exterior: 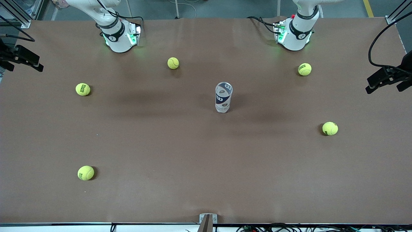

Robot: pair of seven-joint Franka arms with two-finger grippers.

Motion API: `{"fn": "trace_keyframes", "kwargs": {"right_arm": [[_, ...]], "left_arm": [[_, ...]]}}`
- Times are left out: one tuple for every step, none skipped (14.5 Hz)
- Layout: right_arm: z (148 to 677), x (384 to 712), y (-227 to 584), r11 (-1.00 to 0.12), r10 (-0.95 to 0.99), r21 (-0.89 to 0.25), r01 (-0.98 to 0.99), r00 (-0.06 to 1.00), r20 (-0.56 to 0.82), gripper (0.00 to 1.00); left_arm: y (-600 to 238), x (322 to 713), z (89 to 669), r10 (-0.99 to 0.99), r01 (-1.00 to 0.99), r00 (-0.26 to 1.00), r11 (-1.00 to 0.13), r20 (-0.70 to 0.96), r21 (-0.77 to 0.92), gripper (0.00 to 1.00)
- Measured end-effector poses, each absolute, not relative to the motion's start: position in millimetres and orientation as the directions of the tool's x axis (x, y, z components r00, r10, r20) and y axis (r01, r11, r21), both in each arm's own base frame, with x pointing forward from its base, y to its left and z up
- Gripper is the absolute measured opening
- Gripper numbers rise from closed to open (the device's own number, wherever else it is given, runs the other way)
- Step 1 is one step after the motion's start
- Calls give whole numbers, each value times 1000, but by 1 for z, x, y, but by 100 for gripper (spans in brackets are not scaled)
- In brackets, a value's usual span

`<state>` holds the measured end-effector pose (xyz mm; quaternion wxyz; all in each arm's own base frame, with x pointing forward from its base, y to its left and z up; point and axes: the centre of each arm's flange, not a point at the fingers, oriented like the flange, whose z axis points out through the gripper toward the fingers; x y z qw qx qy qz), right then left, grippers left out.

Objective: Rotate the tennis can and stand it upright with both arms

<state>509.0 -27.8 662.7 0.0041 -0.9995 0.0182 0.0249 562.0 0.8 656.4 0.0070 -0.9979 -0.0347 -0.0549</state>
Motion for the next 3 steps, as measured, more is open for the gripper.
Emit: {"fn": "trace_keyframes", "kwargs": {"right_arm": [[663, 509, -28, -999, -36, -7, -37, 998, -49, 100], [663, 509, -28, -999, -36, -7, -37, 998, -49, 100], [663, 509, -28, -999, -36, -7, -37, 998, -49, 100]], "left_arm": [[2, 562, 664, 71, 73, 990, -997, 125, -9, 100], [2, 561, 670, 73, 75, 988, -997, 139, -8, 100], [2, 561, 675, 74, 76, 986, -997, 146, -7, 100]]}}
